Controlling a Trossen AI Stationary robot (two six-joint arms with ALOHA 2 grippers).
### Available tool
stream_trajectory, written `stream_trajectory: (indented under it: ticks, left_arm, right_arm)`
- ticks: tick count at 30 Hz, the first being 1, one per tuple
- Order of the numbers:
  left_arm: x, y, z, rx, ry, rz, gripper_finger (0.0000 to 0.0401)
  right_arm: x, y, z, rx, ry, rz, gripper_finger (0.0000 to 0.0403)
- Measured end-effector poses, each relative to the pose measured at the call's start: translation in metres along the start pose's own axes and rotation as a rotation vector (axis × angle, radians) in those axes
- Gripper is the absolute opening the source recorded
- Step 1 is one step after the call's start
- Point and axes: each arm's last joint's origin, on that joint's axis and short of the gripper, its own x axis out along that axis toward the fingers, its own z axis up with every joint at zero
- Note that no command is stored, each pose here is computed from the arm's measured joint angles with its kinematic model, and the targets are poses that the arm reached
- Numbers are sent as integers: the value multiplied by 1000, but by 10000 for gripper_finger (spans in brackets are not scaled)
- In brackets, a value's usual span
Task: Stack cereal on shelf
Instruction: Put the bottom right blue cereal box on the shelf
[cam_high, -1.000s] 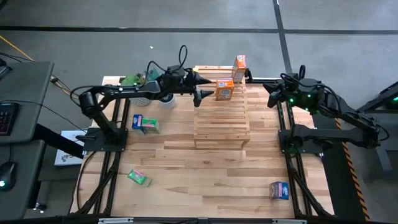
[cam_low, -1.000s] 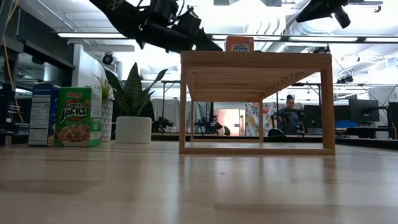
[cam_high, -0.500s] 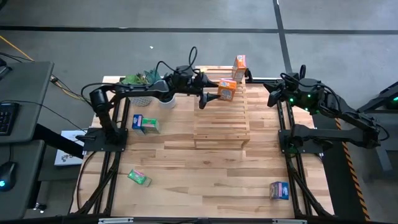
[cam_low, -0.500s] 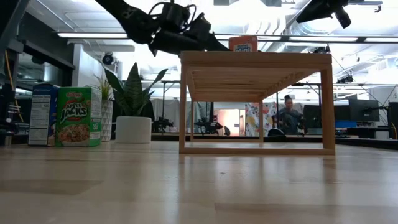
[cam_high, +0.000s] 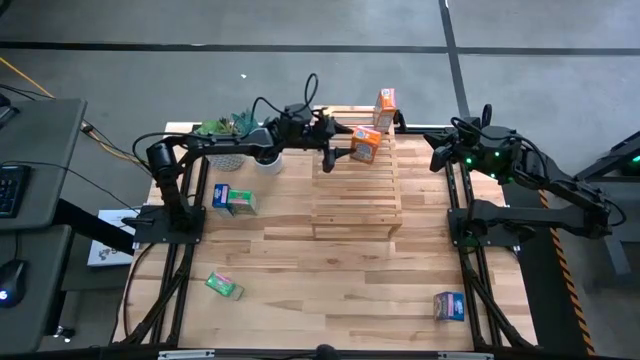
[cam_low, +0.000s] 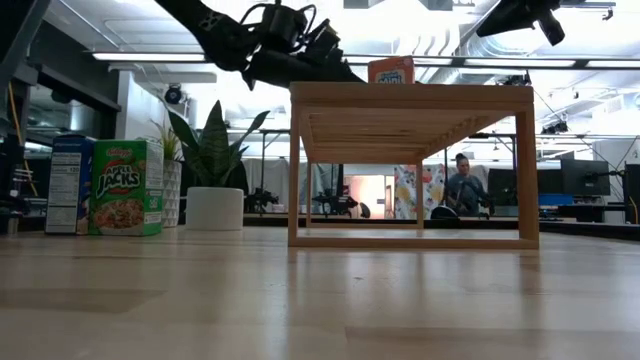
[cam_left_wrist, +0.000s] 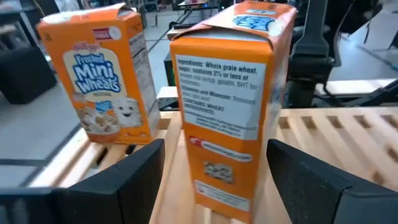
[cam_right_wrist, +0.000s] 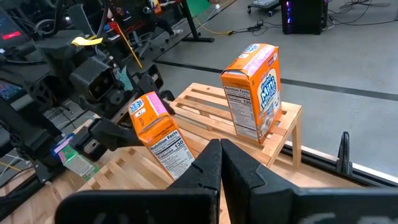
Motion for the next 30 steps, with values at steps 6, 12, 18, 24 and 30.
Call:
stream_trajectory:
  ticks: [6, 12, 18, 24, 30]
  left_arm:
    - [0, 1, 2, 41, -25, -1, 273]
    - [2, 0, -1, 26, -32, -66, 273]
    - [1, -2, -1, -69, -19, -85, 273]
    - [-6, -3, 6, -127, -1, -88, 273]
    - [-18, -6, 22, -147, -28, -147, 273]
  right_arm:
    - [0, 0, 0, 1, 0, 0, 0]
    - [0, 0, 0, 1, 0, 0, 0]
    - [0, 0, 0, 1, 0, 0, 0]
    - [0, 0, 0, -4, 0, 0, 0]
    - [0, 0, 0, -7, 0, 0, 0]
